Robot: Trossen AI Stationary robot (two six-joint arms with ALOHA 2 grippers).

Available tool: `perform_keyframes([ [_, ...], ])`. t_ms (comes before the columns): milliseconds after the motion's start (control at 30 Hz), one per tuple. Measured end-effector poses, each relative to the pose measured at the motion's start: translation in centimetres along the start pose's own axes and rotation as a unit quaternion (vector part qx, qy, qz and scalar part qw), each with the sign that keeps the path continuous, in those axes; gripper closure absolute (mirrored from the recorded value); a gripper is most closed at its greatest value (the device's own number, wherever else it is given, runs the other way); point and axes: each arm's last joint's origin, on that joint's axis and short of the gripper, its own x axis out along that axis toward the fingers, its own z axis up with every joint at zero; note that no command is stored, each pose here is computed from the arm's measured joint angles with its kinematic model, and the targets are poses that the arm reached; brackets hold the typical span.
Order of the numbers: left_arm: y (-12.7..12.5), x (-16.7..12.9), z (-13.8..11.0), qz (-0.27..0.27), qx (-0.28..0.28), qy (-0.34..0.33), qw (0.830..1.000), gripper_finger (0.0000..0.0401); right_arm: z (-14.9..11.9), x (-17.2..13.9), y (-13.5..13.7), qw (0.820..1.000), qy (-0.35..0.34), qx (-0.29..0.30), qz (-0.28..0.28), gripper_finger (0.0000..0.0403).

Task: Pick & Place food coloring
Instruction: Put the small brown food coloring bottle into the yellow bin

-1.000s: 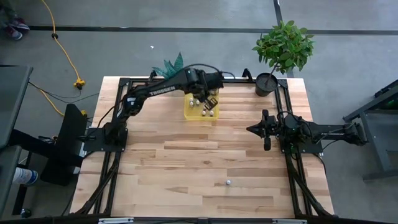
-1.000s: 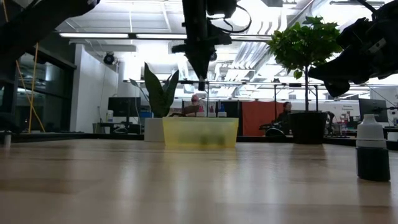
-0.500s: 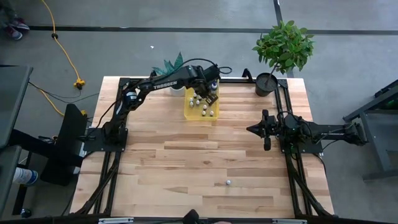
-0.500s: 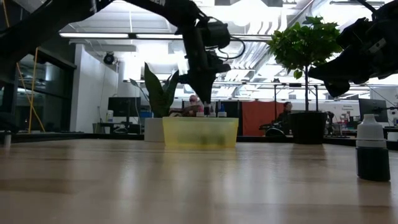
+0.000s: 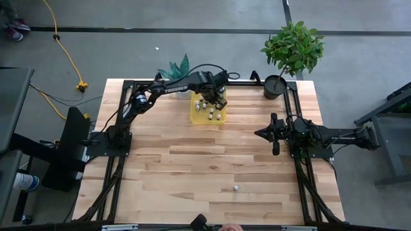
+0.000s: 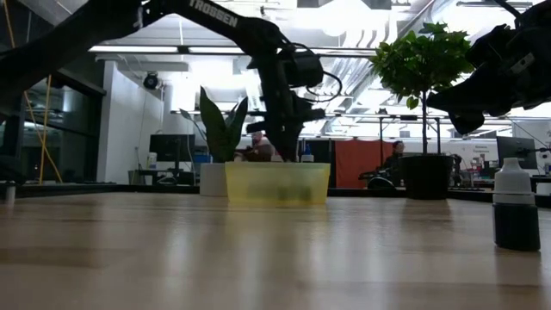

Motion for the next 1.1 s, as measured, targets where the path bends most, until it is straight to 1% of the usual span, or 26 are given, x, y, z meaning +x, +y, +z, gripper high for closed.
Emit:
perform_keyframes([
  [67, -0.1, 0.2, 0.1, -0.001, -0.002, -0.004, 1.0, 0.0377, 0.0, 0.0, 0.0, 1.0, -0.001, 0.0, 0.0, 0.0402],
  [233, 0.3, 0.2, 0.2, 0.024, -0.004, -0.012, 1.0, 0.0377, 0.0, 0.0, 0.0, 1.0, -0.001, 0.0, 0.0, 0.0402],
  [400, 0.8, 0.3, 0.3, 0.026, -0.009, -0.008, 1.0, 0.0377, 0.0, 0.0, 0.0, 1.0, 0.0, 0.0, 0.0, 0.0402],
  [467, 0.8, 0.9, 0.4, 0.029, -0.01, -0.011, 0.999, 0.0377, 0.0, 0.0, 0.0, 1.0, 0.0, 0.0, 0.0, 0.0402],
  [567, 0.9, 1.6, 0.2, 0.017, -0.011, 0.008, 1.0, 0.0377, 0.0, 0.0, 0.0, 1.0, 0.0, 0.0, 0.0, 0.0402],
  [600, 0.9, 1.8, 0.3, 0.017, -0.012, 0.003, 1.0, 0.0377, 0.0, 0.0, 0.0, 1.0, 0.0, 0.0, 0.0, 0.0402],
  [700, 1.1, 2.2, 0.1, 0.027, -0.015, 0.015, 0.999, 0.0377, 0.0, 0.0, 0.0, 1.0, 0.0, 0.0, 0.0, 0.0402],
  [800, 1.0, 2.3, 0.3, 0.025, -0.017, 0.006, 1.0, 0.0377, 0.0, 0.0, 0.0, 1.0, 0.0, 0.0, 0.0, 0.0402],
  [900, 1.1, 2.7, 0.1, 0.029, -0.016, 0.017, 0.999, 0.0377, 0.0, 0.0, 0.0, 1.0, 0.0, 0.0, 0.0, 0.0402],
  [1100, 1.0, 3.2, 0.1, 0.027, -0.01, 0.013, 1.0, 0.0377, 0.0, 0.0, 0.0, 1.0, 0.0, 0.0, 0.0, 0.0402],
])
